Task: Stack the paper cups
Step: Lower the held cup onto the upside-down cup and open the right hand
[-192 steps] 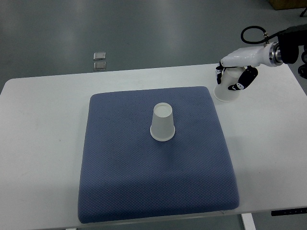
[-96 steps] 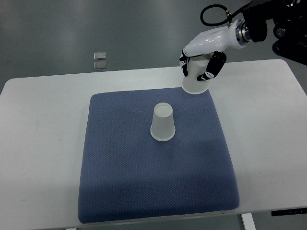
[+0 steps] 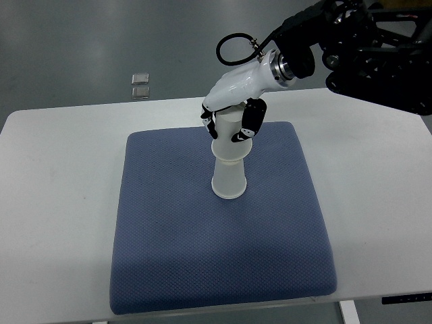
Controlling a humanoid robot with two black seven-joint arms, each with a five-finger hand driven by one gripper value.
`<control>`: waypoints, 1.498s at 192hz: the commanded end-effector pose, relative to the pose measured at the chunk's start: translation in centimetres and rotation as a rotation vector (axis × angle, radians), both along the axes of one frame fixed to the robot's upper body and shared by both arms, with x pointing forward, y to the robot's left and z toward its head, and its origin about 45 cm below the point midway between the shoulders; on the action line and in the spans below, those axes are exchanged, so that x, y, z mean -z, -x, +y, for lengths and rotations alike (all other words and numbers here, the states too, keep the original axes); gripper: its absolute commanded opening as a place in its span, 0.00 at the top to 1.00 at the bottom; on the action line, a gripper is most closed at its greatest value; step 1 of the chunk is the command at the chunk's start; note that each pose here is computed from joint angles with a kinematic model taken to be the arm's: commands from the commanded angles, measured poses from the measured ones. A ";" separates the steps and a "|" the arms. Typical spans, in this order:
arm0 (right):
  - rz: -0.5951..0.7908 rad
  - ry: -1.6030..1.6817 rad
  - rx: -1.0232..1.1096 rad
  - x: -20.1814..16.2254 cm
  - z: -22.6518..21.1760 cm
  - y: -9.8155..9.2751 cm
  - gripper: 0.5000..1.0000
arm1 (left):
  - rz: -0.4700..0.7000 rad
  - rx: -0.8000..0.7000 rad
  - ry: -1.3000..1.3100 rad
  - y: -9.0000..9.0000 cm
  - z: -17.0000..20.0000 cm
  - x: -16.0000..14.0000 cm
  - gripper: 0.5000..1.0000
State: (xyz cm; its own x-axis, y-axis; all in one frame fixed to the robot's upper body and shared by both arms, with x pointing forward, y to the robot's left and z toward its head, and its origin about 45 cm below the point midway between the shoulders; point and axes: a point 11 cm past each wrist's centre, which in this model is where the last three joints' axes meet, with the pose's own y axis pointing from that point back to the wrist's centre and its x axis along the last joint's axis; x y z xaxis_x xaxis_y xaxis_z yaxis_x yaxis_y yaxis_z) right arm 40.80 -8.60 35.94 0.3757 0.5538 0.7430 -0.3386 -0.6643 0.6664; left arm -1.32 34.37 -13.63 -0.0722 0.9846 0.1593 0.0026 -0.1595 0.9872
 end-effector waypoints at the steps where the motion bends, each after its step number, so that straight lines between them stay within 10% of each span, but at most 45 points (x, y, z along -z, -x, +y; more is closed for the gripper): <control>1: 0.004 0.000 -0.006 0.1 0.3 0.1 0.82 | 0.001 0.000 0.000 0.1 0.0 0.0 0.00; 136: 0.030 0.007 0.016 2.5 0.2 -0.3 0.81 | 0.001 -0.001 0.000 0.1 0.0 0.0 0.00; 164: 0.048 -0.001 0.032 3.2 -0.1 -0.4 0.51 | 0.001 0.000 0.000 0.1 0.0 0.0 0.00; 288: 0.053 -0.010 0.034 3.2 0.0 -0.4 0.30 | 0.001 0.000 0.000 0.1 0.0 0.0 0.00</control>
